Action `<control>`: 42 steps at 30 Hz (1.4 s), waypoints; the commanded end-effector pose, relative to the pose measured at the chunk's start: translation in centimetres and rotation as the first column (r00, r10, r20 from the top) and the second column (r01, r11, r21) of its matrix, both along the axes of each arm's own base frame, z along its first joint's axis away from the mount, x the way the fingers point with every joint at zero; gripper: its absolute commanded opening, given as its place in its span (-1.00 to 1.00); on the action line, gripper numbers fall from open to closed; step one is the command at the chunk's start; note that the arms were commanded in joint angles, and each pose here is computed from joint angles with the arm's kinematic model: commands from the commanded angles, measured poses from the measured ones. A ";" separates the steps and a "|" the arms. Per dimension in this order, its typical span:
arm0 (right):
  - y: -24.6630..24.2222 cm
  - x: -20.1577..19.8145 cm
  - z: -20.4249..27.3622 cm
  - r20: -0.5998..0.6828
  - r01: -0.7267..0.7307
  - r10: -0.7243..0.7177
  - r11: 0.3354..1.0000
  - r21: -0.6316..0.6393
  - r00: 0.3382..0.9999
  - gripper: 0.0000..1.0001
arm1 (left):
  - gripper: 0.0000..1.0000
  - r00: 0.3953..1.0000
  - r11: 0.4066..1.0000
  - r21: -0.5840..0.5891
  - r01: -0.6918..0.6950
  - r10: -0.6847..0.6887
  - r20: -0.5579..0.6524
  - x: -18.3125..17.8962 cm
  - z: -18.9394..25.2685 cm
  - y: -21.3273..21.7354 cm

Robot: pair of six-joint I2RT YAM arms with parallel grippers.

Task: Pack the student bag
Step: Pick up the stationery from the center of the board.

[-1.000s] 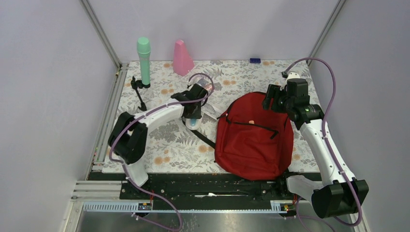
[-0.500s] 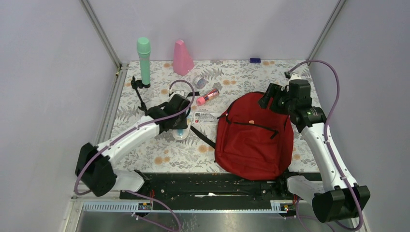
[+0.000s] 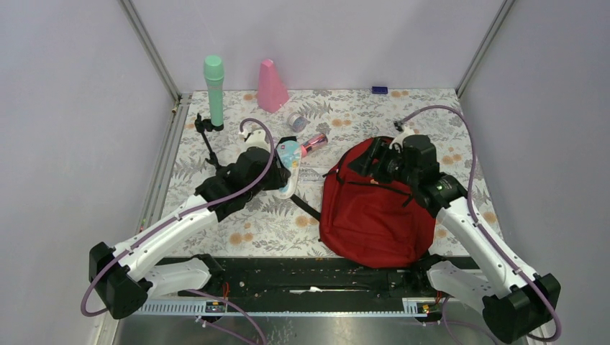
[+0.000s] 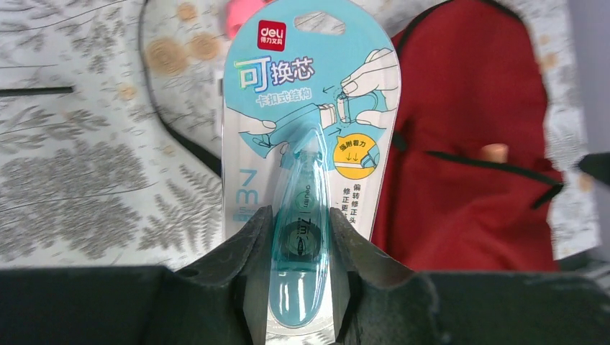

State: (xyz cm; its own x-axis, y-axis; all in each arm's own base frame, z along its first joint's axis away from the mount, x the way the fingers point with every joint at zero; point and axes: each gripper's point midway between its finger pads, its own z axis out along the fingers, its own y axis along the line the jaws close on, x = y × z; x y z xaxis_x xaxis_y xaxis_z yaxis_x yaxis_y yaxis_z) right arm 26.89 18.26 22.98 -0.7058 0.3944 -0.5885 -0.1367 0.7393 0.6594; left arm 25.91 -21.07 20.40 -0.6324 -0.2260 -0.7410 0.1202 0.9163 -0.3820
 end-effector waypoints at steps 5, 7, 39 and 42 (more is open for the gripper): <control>7.1 -1.0 3.4 0.090 -0.136 0.127 0.986 0.099 0.988 0.39 | -1.00 0.996 0.944 -0.328 0.044 -0.015 0.088 0.8 5.7 -5.4; 8.5 -1.4 3.7 0.100 -0.186 0.175 0.976 0.114 0.979 0.36 | -1.00 0.996 0.938 -0.343 0.055 -0.026 0.091 0.7 5.9 -6.0; 10.0 0.5 1.8 0.068 -0.100 0.098 0.995 0.026 0.993 -0.65 | -1.00 0.990 0.923 -0.357 0.141 -0.130 0.055 -2.3 4.7 -10.4; 9.5 0.6 1.8 0.081 -0.087 0.086 0.996 0.012 0.993 -0.87 | -1.00 0.989 0.925 -0.351 0.148 -0.138 0.052 -2.3 4.5 -10.6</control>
